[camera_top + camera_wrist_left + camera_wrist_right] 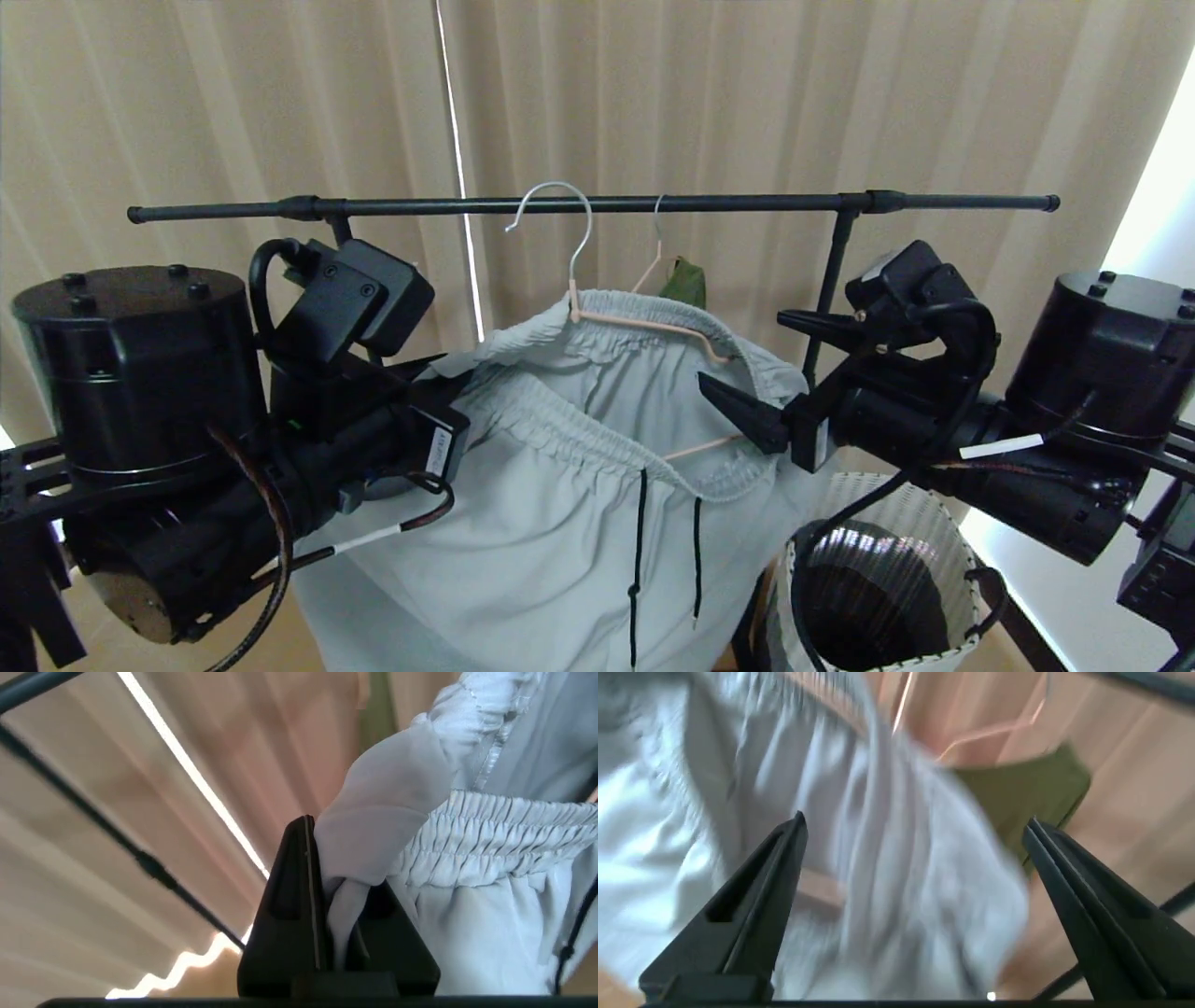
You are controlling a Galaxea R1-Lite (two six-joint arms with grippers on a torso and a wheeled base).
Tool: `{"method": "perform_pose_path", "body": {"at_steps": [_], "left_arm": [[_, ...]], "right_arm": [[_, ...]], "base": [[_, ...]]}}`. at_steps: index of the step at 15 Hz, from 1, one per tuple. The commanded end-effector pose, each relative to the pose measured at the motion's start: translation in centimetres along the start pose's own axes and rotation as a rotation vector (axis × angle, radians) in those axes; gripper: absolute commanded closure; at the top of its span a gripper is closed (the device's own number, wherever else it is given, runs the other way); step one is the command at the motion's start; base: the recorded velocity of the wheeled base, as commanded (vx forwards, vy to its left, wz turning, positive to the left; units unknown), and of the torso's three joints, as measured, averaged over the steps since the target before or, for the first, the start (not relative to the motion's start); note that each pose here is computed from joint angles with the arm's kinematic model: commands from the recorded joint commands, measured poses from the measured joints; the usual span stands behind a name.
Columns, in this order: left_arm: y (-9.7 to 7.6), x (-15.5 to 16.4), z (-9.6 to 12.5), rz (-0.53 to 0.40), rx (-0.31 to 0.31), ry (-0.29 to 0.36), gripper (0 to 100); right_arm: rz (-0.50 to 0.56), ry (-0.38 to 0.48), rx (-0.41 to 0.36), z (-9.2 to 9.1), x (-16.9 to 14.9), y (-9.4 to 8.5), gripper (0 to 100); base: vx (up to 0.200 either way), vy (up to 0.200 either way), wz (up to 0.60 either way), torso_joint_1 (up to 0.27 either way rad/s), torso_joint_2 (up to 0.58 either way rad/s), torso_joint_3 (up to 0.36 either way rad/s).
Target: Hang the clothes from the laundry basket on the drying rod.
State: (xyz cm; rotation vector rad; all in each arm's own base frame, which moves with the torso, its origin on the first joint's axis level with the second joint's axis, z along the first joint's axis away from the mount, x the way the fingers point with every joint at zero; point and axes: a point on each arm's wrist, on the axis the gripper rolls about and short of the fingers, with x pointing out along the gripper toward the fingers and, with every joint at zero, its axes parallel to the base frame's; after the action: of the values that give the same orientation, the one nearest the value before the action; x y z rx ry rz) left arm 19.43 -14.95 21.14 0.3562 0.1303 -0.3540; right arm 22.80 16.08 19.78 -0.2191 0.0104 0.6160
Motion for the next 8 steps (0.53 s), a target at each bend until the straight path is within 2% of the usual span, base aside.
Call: {"method": "perform_pose_path", "body": {"at_steps": [1, 5, 8], "left_arm": [[-0.8, 0.0, 0.0, -0.040, 0.018, -0.004, 100], [-1.4, -0.3, 0.1, -0.101, 0.081, -0.038, 100], [-1.5, -0.4, 0.0, -0.119, 0.108, -0.087, 100]], "right_arm": [[-0.017, -0.010, -0.048, 0.4, 1.5, -0.6, 0], [-0.034, 0.000, -0.149, 0.0, 3.3, -1.1, 0], [-0.030, 0.012, -0.152, -0.3, 3.6, -1.1, 0]], "base": [[0.000, 0.000, 0.00, 0.000, 0.00, 0.000], [0.000, 0.000, 0.00, 0.000, 0.00, 0.000], [0.000, 0.000, 0.00, 0.000, 0.00, 0.000]]}}
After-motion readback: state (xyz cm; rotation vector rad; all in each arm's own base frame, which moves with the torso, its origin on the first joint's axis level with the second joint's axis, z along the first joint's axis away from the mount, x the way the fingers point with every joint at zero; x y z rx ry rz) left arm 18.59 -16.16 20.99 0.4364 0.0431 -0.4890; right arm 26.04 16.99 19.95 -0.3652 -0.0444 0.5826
